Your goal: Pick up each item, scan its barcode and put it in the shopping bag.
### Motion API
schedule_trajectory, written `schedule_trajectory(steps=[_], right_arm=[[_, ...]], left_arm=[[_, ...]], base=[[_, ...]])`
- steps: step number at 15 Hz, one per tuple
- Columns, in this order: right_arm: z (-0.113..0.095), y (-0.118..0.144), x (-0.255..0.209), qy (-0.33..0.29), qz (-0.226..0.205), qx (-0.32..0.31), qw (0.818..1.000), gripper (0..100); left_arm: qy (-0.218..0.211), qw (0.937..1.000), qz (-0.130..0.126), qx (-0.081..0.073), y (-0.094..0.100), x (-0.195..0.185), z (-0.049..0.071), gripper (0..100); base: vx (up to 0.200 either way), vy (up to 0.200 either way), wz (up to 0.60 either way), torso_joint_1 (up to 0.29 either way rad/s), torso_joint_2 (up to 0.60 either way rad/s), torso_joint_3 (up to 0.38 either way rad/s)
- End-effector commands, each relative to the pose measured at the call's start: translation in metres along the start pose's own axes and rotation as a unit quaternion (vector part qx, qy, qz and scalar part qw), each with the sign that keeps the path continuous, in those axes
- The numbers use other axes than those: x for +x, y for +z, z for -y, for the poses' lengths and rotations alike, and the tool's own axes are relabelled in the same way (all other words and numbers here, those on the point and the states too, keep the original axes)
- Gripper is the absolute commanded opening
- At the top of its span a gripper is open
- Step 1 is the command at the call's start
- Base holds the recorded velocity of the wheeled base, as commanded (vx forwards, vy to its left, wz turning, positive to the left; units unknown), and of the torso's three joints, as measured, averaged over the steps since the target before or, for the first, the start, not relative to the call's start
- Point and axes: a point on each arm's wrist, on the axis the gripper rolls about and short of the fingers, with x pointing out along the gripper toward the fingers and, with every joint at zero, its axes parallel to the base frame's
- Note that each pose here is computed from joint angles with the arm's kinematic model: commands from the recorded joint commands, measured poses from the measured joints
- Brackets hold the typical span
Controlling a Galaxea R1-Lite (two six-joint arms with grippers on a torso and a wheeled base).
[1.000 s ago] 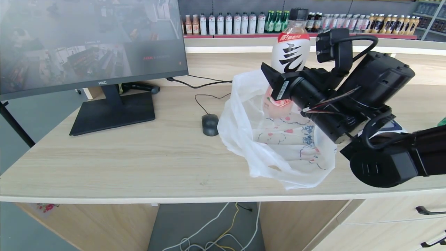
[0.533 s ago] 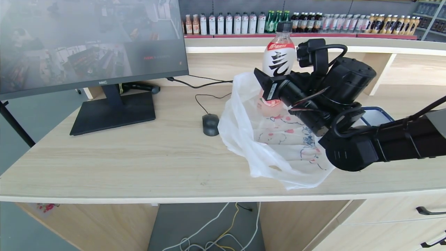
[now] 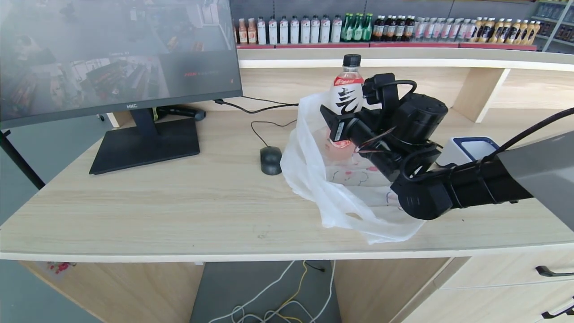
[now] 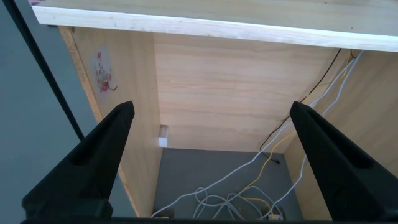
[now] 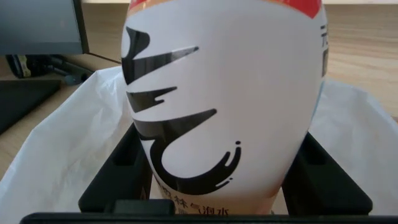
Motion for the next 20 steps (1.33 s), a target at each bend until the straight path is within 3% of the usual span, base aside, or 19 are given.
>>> schedule_trajectory(steps=[1, 20], right_arm=[[-0.001, -0.004, 0.003, -0.001, -0.001, -0.001, 1.0, 0], [-0.006, -0.023, -0.009, 0.004, -0.02, -0.018, 1.0, 0]], left_arm=[[0.0, 1.0, 0.0, 0.0, 0.0, 0.0, 0.0, 100], [0.0, 1.0, 0.0, 0.0, 0.0, 0.0, 0.0, 100]], base=[[0.0, 0.0, 0.0, 0.0, 0.0, 0.0], [0.0, 0.0, 0.0, 0.0, 0.0, 0.0]])
